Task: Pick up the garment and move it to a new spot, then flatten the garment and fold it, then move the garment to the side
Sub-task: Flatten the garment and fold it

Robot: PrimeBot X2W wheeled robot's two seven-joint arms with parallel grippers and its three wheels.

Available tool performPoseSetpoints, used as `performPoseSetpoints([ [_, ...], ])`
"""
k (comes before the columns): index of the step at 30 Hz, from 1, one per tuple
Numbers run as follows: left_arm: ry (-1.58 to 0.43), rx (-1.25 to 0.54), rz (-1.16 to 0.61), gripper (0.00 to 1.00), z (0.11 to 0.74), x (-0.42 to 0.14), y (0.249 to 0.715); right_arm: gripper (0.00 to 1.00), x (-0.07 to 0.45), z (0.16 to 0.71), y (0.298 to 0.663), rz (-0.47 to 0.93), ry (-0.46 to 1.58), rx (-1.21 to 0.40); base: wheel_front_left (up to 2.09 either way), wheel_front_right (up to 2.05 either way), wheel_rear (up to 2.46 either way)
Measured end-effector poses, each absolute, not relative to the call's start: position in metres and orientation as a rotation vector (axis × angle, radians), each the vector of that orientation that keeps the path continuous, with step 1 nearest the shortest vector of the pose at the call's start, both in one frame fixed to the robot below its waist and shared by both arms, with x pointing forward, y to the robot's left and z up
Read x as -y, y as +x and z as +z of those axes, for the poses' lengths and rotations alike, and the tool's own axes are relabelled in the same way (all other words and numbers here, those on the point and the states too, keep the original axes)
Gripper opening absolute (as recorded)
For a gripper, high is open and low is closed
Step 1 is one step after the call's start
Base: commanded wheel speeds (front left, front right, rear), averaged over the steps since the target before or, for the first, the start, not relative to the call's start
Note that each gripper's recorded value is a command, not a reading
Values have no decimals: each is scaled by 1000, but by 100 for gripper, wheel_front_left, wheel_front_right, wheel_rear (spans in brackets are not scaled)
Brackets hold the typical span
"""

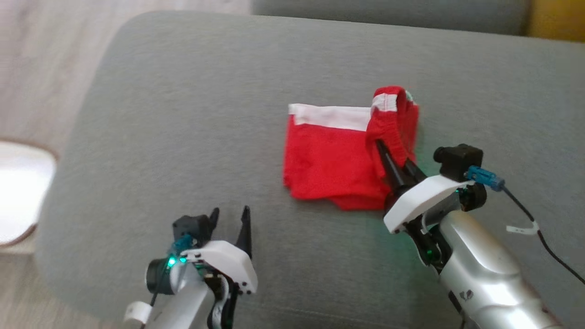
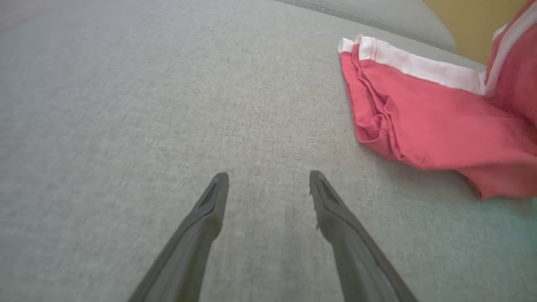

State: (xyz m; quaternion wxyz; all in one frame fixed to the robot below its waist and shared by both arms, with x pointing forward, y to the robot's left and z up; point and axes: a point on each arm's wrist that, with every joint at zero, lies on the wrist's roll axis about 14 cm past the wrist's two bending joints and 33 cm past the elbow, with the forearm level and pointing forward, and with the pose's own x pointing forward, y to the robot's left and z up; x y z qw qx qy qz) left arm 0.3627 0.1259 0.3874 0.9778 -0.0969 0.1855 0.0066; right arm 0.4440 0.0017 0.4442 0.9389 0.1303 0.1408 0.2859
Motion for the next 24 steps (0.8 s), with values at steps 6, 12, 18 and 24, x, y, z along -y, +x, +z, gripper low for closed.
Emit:
performPoseSetpoints([
  [6,-219,-388,111,100,383,-151,333,12,-49,428,435,708,213,-358,0,0,0],
  [12,-227,-400,179,100,380,-167,312,100,-96,436,426,806,252,-334,0,0,0],
  [18,-210,-395,148,100,381,-158,321,100,-75,452,446,728,262,-252,0,0,0],
  [24,-169,-323,87,100,401,-144,347,100,10,472,479,485,259,-143,0,0,0],
])
